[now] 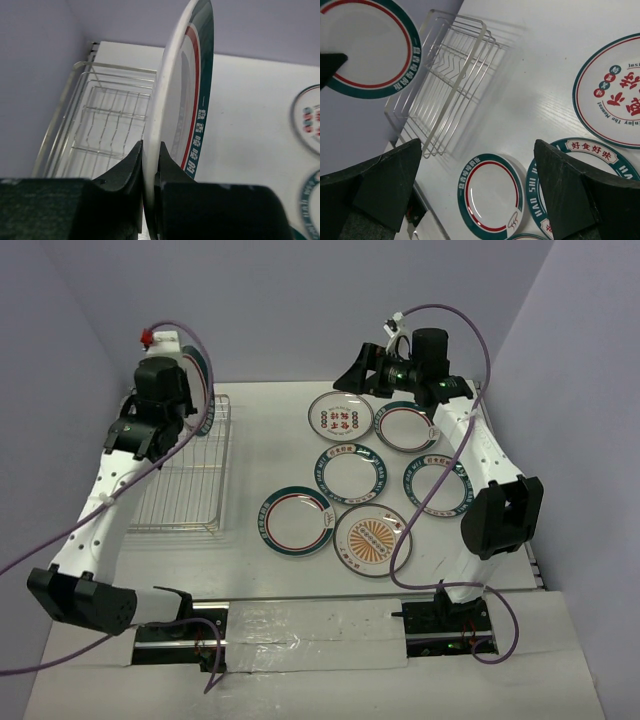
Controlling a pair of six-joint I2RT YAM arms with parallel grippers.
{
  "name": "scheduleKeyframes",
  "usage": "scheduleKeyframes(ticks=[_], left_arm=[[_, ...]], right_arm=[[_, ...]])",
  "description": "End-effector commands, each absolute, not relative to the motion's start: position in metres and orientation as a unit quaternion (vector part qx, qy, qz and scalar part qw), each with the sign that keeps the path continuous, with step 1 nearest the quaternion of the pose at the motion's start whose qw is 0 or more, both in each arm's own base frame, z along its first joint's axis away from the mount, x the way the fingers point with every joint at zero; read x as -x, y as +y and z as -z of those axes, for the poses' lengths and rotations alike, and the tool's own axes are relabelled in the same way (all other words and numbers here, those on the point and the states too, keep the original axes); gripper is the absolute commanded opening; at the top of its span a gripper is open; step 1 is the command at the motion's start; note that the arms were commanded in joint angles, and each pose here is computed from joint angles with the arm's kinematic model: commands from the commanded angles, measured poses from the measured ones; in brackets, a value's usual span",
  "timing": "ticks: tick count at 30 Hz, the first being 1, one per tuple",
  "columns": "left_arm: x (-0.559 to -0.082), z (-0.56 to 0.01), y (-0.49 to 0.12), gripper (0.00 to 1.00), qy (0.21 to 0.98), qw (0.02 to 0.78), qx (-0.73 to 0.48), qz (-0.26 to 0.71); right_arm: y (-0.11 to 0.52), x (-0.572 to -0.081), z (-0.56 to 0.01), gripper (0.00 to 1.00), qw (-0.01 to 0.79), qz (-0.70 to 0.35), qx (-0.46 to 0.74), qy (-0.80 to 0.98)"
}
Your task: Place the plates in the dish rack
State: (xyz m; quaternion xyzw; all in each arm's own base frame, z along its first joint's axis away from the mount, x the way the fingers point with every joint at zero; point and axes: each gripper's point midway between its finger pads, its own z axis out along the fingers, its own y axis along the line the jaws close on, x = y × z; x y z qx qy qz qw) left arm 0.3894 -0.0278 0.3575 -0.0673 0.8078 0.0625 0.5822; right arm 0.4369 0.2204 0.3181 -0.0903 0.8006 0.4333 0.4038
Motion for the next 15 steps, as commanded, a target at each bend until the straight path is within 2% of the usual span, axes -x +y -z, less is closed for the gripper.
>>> scheduleKeyframes(ticks=[1,8,15], left_arm=[[-0.398,-0.345,-0.023,0.00,0.800,0.575,0.044,-0.165],[-0.405,-0.320,-0.030,0.00,0.791,0.551,0.000,-0.265],[-0.417,-0.295,-0.040,0.00,0.791,0.532,-0.027,-0.300]], right_arm=[[0.217,-0.431,-0.333,1.00,0.428,-0.417,0.103,0.795],[0.213,-0.435,-0.324,1.00,0.426,-0.403,0.098,0.804],[0.212,-0.434,-0.313,1.00,0.416,-0.398,0.099,0.812]])
